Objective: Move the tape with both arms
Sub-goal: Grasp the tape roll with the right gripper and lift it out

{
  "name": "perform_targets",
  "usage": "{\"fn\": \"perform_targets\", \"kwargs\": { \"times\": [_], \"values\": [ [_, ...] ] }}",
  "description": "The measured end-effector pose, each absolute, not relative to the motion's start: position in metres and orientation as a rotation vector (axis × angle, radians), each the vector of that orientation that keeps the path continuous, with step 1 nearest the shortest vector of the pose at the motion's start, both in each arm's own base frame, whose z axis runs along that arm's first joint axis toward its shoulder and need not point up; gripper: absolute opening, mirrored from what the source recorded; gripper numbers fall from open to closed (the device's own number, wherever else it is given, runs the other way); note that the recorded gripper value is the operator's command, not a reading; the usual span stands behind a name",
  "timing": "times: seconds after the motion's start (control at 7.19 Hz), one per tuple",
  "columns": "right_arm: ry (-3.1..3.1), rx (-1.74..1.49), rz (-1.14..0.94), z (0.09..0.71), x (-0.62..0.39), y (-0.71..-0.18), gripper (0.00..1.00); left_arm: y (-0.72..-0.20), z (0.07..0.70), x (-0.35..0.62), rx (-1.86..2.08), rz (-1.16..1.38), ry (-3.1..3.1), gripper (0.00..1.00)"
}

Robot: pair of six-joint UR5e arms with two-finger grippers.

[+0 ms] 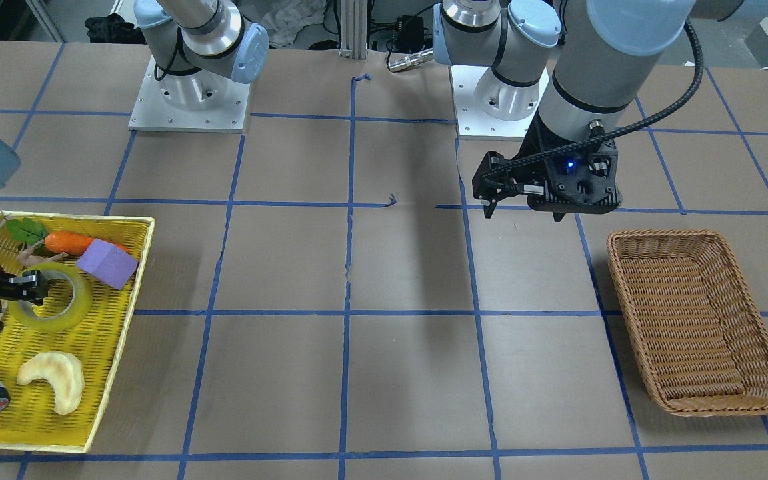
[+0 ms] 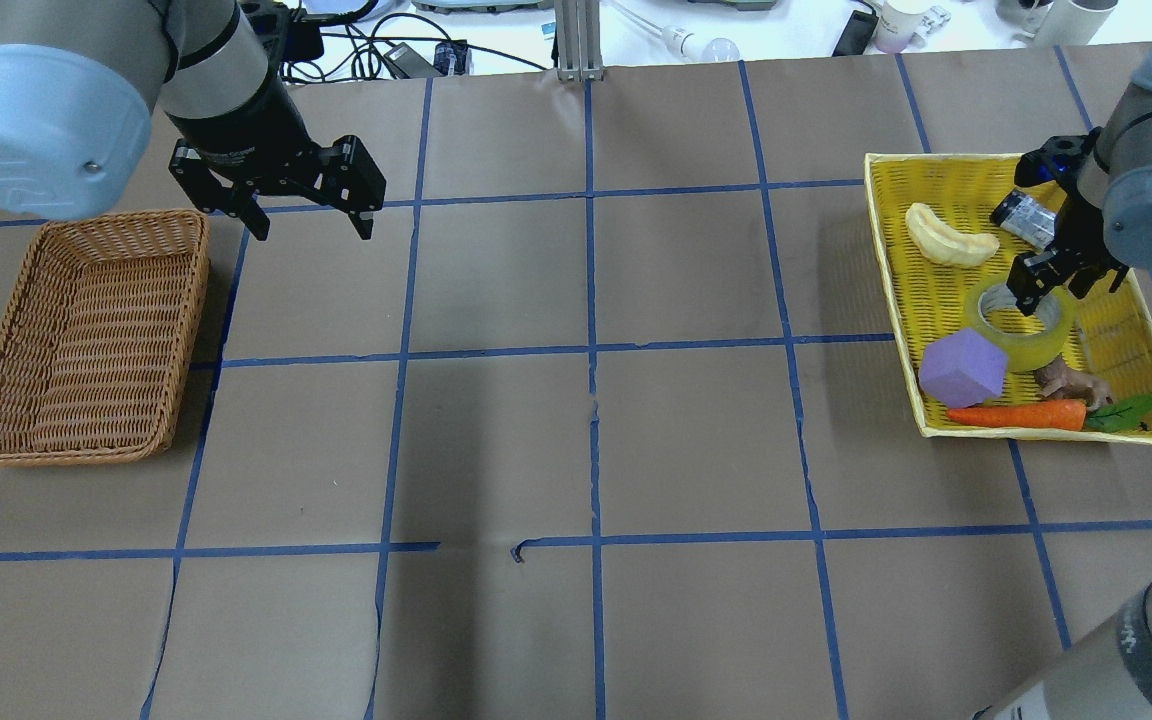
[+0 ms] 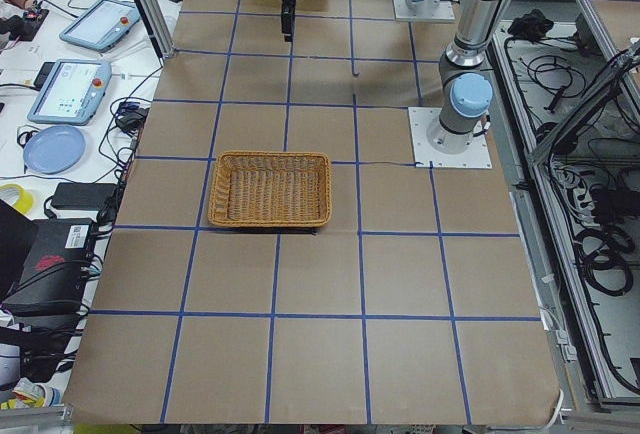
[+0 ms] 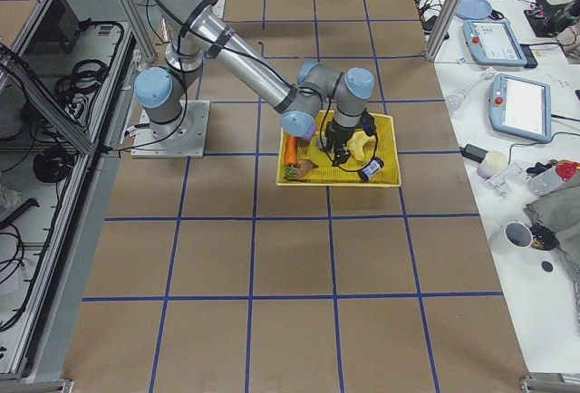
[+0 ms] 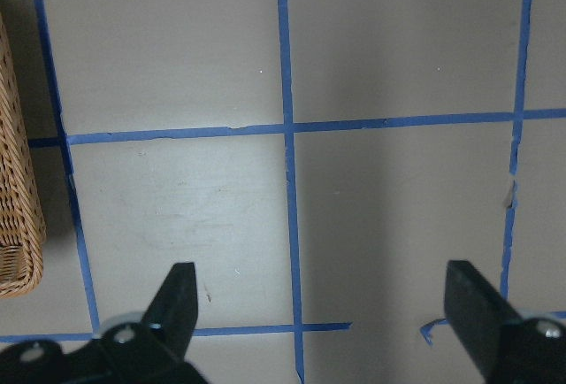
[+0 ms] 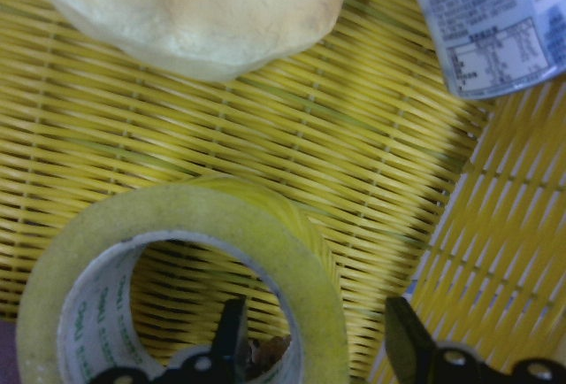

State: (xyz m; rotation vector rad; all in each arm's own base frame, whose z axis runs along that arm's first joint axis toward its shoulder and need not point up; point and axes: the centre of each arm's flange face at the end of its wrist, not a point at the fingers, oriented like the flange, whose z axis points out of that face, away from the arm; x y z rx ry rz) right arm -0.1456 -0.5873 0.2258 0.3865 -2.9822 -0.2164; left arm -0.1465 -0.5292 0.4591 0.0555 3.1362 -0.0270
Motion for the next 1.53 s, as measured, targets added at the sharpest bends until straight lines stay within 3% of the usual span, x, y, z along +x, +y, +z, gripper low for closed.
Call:
{"fn": "perform_targets", "kwargs": {
  "times": [0.42, 0.83, 1.11, 1.53],
  "values": [
    [-2.97, 0.38, -0.205, 0.234, -0.147, -0.589, 0.0, -0.529, 0.457, -0.146, 0.054, -0.021, 3.135, 1.0],
    [-2.99, 0.394, 0.02, 0.301, -0.125, -0.615, 0.0, -0.529, 0.457, -0.145, 0.052, -0.022, 3.134, 1.0],
    [-3.018, 0.361, 0.16, 0.342, -0.048, -0.636, 0.0, -0.529, 0.457, -0.145, 0.052, -0.024, 3.134, 1.0],
    [-3.123, 0.178, 0.214, 0.329, 0.117, -0.648, 0.0, -0.529, 0.457, -0.145, 0.051, -0.024, 3.134, 1.0]
  ]
}}
